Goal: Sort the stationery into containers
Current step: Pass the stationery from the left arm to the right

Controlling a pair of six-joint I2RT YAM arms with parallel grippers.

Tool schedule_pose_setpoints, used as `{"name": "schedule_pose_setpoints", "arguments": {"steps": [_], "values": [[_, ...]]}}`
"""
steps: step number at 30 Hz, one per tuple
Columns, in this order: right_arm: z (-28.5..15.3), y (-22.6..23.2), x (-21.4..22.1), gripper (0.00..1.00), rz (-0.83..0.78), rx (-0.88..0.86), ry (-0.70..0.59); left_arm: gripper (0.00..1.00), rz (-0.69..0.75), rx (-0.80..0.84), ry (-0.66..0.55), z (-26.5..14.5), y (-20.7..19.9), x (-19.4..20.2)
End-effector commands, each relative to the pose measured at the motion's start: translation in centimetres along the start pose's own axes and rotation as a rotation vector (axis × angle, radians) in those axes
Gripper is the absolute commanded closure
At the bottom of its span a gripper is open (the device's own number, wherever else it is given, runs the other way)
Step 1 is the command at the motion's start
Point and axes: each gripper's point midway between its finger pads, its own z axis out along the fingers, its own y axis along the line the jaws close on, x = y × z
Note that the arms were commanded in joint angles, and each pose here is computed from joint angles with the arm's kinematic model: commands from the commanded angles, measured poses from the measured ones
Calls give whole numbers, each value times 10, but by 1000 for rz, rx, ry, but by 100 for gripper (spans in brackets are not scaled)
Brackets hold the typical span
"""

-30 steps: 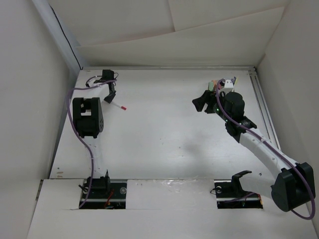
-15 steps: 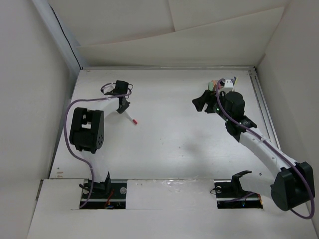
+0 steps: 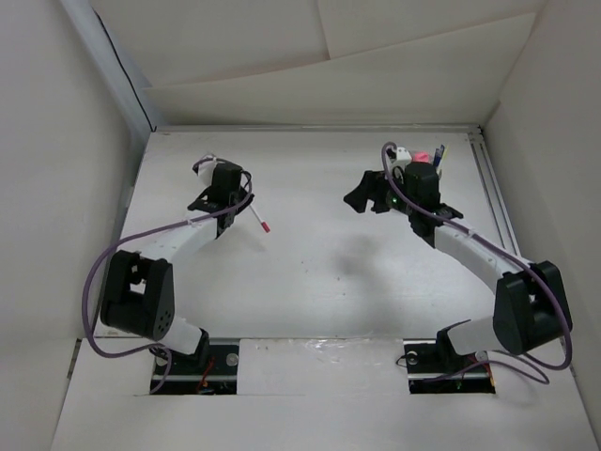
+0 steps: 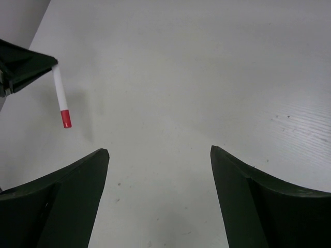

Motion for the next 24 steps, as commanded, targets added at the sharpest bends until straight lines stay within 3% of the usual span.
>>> {"name": "schedule_pose_setpoints", "arguments": {"steps": [1, 13, 20, 24], "values": [[2, 39, -21, 13, -70, -153, -20, 100, -9, 136, -53, -17, -24, -11], [24, 134, 16, 7, -194, -508, 109, 100, 16, 559, -66, -76, -80, 4], [42, 153, 33, 7, -186, -540, 148, 100, 20, 741, -109, -115, -89, 1], [47, 164, 15, 9, -194, -570, 108, 100, 35, 828, -96, -129, -90, 10]]}}
